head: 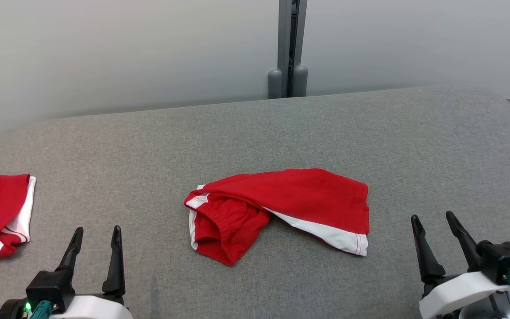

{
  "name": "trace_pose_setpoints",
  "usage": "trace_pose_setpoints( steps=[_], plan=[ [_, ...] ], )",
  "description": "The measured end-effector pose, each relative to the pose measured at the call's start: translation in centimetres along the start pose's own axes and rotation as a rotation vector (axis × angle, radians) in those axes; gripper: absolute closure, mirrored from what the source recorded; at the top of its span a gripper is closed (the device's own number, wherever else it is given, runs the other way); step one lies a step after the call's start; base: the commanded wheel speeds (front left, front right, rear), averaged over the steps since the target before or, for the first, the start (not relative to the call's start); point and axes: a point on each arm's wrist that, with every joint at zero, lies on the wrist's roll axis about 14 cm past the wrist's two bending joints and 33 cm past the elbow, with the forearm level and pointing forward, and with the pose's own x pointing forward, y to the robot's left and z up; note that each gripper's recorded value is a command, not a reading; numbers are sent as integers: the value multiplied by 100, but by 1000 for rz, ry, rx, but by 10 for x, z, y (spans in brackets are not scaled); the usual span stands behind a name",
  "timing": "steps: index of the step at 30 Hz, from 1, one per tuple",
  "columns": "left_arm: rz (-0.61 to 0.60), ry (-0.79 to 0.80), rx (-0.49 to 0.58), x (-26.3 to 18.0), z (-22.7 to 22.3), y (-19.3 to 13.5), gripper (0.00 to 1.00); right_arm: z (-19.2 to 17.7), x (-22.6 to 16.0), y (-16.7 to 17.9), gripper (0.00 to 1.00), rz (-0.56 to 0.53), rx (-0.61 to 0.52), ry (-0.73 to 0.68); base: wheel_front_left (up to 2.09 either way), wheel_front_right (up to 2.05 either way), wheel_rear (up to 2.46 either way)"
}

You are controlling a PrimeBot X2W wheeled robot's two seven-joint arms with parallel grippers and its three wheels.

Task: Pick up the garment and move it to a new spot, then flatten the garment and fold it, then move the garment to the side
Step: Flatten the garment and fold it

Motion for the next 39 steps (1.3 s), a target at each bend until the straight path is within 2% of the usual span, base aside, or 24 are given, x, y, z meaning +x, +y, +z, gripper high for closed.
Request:
trace_pose_setpoints(
  steps=[6, 10, 15, 22, 30, 39],
  plan=[
    [-10, 12, 1, 4, 0, -4, 0, -3, 2, 0, 0, -1, 6, 9, 0, 0, 0],
    [-66, 34, -32, 21, 3, -20, 0, -6, 7, 0, 0, 0, 9, 17, 0, 0, 0],
    [-198, 167, -72, 44, -10, -55, 0, -10, 16, 2, 0, 10, 9, 24, 0, 0, 0],
    [-337, 419, -125, 48, -52, -97, 0, -17, 16, -5, 0, -14, 16, 40, 0, 0, 0],
    [-382, 539, -163, 54, -77, -113, 0, -22, 16, -20, 0, -57, 23, 49, 0, 0, 0],
    [-390, 560, -181, 72, -86, -119, 0, -28, 15, -31, 0, -93, 28, 56, 0, 0, 0]
  ],
)
